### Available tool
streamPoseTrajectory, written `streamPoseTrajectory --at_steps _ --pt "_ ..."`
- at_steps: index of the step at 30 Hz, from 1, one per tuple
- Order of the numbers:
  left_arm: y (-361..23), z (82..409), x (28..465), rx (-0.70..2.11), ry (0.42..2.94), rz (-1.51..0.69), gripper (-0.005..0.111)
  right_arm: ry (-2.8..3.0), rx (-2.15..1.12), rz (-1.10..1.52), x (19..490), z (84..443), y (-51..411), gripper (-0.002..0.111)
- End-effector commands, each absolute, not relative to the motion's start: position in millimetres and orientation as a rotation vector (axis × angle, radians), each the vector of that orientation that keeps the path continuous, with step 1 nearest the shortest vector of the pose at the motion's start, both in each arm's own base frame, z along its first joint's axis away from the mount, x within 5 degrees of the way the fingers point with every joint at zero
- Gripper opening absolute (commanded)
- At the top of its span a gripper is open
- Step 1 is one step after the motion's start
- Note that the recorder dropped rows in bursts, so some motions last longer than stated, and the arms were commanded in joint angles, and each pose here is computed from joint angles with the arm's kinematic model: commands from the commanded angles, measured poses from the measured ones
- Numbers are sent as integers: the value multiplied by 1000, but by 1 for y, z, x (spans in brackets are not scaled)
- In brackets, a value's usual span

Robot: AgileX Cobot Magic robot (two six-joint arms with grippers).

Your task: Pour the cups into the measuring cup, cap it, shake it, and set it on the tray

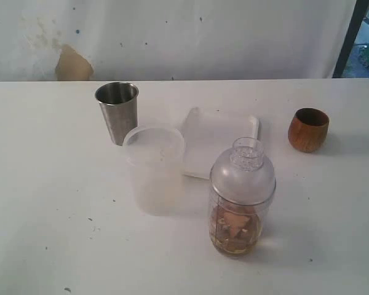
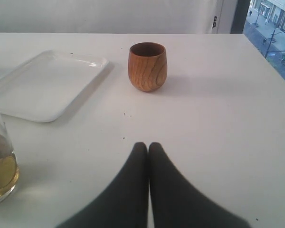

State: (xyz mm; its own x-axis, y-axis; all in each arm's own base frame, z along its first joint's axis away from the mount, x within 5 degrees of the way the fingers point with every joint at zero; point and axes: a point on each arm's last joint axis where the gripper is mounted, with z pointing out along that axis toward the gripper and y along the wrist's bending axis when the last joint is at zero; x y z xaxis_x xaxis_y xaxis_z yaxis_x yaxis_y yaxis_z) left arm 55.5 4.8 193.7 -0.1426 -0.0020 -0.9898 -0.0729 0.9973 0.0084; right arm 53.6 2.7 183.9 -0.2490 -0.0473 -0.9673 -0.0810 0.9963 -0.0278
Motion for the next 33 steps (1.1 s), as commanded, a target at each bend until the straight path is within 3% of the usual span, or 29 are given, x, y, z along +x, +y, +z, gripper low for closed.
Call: streamPoseTrajectory --at_steps 1,20,23,33 --pt "5 192 55 -66 1714 51 21 1820 -86 36 54 183 3 0" --pt "5 192 55 -65 1714 52 21 1776 -95 31 54 187 3 0" --pt "5 192 55 -65 1714 52 21 1607 -176 -40 56 201 4 0" --pt "5 192 55 -65 1714 52 21 1085 -123 128 45 247 11 0"
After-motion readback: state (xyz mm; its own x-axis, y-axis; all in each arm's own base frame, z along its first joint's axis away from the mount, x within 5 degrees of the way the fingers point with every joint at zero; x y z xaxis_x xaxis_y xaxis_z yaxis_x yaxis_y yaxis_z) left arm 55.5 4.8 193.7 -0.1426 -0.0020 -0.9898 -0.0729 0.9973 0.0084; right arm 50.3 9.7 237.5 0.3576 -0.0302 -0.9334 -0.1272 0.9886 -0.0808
